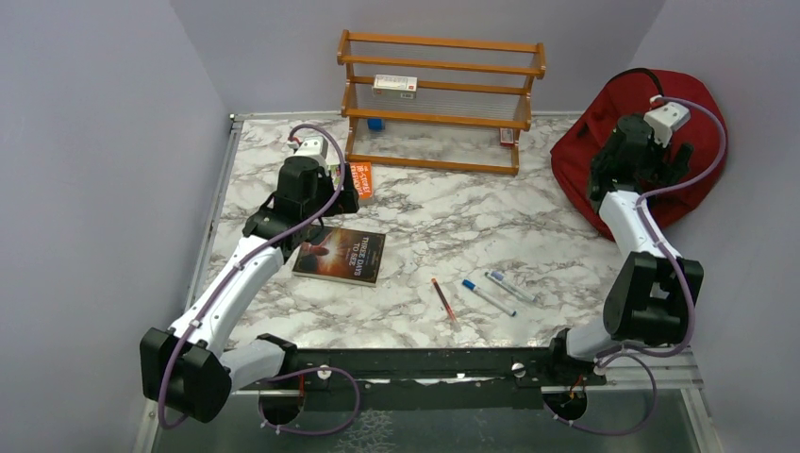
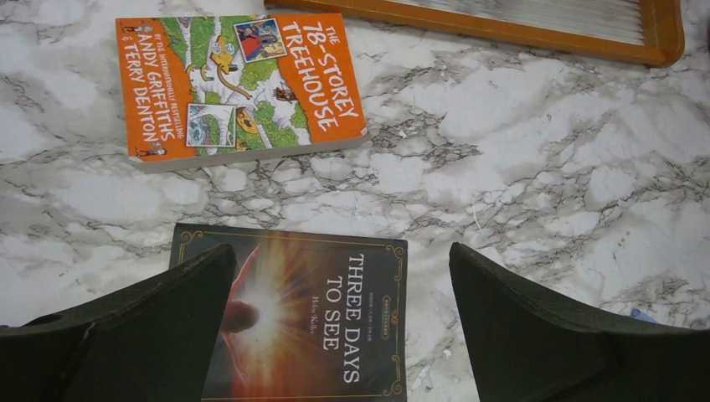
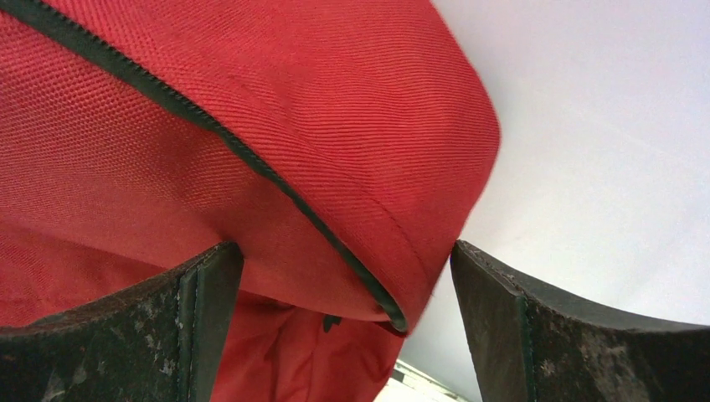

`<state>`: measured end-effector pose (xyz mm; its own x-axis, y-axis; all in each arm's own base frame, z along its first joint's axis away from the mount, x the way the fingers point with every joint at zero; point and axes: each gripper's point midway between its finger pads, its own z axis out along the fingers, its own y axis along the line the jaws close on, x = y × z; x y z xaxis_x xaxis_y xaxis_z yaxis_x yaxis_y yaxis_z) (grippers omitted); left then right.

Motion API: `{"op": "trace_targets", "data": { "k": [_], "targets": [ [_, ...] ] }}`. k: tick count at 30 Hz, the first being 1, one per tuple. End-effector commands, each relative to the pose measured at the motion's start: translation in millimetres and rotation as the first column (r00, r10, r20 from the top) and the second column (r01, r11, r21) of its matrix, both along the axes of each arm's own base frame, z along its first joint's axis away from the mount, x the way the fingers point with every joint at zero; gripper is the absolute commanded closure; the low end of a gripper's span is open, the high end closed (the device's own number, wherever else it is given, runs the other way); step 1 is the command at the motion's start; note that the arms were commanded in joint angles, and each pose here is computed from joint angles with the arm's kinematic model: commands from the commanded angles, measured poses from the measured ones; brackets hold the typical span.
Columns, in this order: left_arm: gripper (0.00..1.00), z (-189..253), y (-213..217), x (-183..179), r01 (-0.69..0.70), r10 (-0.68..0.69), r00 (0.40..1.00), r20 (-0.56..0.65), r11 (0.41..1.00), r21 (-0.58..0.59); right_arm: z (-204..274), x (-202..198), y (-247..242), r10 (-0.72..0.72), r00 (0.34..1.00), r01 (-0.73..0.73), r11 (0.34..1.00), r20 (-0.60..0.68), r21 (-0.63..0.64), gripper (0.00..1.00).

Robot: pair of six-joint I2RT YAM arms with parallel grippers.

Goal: Pack the student bag
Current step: Pick up the student bag at the center of the board.

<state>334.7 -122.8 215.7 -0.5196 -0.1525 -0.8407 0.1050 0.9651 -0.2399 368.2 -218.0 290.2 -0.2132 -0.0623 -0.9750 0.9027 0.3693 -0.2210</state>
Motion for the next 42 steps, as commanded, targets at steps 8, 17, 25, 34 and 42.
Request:
{"op": "trace_targets", "data": {
  "k": [8,17,25,34,42],
  "targets": [
    [0.02,12,-21,11,0.044,-0.043,0.999,0.014,0.996,-0.082,-20,39,-13,0.065,0.997,-0.064,0.997,-0.034,0.048,0.27],
    [0.03,11,-13,9,0.031,-0.029,0.999,0.035,0.999,-0.041,3,29,-3,0.120,0.992,-0.123,0.990,0.044,0.071,0.95],
    [0.01,18,-4,8,0.021,-0.021,0.996,0.089,1.000,0.001,39,0,39,0.257,0.938,-0.310,0.923,0.232,0.230,0.99],
    [0.01,20,4,0,0.033,-0.039,0.988,0.148,0.999,0.042,107,-54,77,0.332,0.841,-0.461,0.852,0.427,0.247,0.99],
    [0.01,20,7,-14,0.026,-0.027,0.987,0.157,1.000,0.008,146,-58,152,0.517,0.624,-0.762,0.569,0.585,0.309,0.99]
  ]
}}
